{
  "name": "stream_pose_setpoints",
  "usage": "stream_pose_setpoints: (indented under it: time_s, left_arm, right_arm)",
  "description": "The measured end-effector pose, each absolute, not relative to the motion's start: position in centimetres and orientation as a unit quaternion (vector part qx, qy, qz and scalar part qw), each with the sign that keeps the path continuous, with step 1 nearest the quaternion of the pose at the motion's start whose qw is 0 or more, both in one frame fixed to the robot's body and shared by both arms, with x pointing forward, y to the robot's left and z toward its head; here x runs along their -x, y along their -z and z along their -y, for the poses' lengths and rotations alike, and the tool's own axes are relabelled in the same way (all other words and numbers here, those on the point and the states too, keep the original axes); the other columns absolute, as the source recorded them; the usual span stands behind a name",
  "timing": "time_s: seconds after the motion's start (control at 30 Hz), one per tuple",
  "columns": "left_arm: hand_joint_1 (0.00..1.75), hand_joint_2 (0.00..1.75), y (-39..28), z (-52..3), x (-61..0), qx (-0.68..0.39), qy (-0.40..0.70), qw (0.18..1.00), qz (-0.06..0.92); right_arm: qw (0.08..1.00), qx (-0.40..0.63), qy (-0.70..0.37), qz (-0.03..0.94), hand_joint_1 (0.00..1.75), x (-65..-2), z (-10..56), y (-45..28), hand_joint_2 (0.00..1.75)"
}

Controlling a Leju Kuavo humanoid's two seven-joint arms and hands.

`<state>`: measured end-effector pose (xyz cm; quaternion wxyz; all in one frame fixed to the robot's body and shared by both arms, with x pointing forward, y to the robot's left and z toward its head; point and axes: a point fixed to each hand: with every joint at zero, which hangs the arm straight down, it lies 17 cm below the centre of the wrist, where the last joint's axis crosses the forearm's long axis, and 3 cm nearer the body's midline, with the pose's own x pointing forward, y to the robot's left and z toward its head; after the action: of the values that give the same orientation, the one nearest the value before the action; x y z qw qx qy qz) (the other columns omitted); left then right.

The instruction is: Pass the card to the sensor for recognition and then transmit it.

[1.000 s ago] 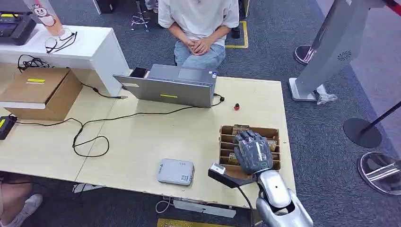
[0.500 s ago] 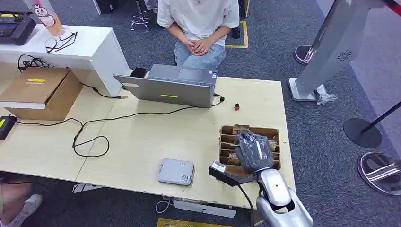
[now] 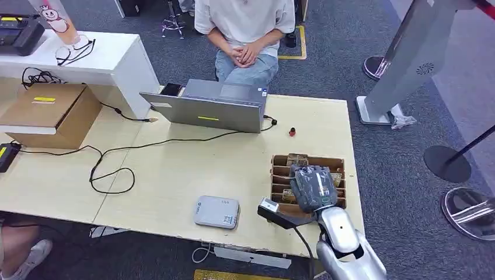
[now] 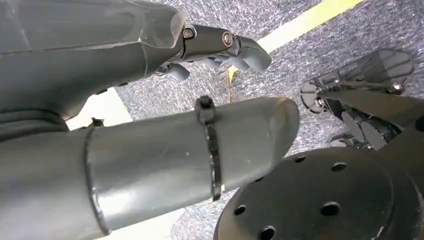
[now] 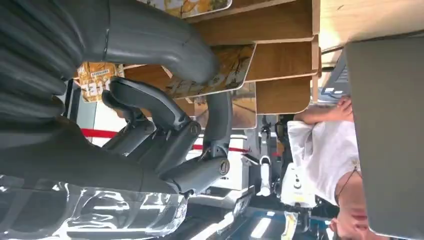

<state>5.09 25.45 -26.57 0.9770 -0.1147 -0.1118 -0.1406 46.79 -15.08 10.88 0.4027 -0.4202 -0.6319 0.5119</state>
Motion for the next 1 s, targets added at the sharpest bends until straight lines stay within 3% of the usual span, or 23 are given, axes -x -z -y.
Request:
stream_pose_setpoints:
  time_s: [1.0]
  left_arm:
    - [0.00,0.00,26.5,-25.2,-5.0,0.117,0.133,0.978,0.114]
  right_arm:
    - [0.372,0.435,-0.459,0.679,1.75,-46.2,15.1,-15.2,1.75]
